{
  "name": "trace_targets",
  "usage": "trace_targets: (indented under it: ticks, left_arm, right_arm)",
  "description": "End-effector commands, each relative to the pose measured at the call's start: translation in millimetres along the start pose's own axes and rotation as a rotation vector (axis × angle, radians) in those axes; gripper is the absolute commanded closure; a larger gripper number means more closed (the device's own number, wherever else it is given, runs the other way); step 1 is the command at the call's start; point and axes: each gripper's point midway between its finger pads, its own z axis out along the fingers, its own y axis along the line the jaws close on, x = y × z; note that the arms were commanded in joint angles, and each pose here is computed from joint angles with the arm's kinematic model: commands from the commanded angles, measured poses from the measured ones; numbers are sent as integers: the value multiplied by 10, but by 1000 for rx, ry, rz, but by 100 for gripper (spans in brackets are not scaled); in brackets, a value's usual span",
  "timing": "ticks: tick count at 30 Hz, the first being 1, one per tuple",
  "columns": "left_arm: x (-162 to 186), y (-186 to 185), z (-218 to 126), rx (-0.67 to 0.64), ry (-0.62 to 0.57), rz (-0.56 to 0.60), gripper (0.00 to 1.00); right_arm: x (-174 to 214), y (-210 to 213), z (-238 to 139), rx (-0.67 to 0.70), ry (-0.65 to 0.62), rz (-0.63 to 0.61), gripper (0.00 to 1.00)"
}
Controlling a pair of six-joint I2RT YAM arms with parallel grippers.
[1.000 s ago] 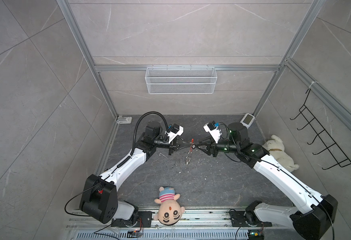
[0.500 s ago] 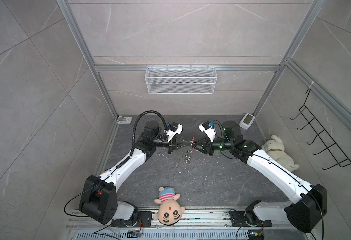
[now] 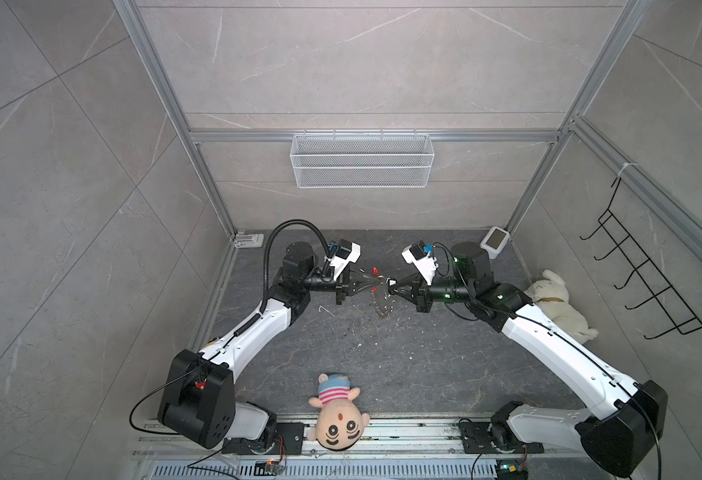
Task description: Put the keys on the keyring
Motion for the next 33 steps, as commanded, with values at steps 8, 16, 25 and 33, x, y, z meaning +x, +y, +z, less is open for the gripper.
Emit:
trace_targets:
  ticks: [8,16,25,33]
  left_arm:
    - [-331,63,-40,-51,-124,84,100]
    - [-254,64,-15,-44,-132,61,100]
    - [-169,43,-24,-40,-123,52,100]
    - [-207,-3,-10,-4,-117,50,100]
  right_arm:
    - [269,142,250,-38,59,37,100]
    - [185,182,303,-28,63,13,84]
    - [124,139,-152,152,40,-69,63]
    - [-231,109,-69,142,-25,-121,66]
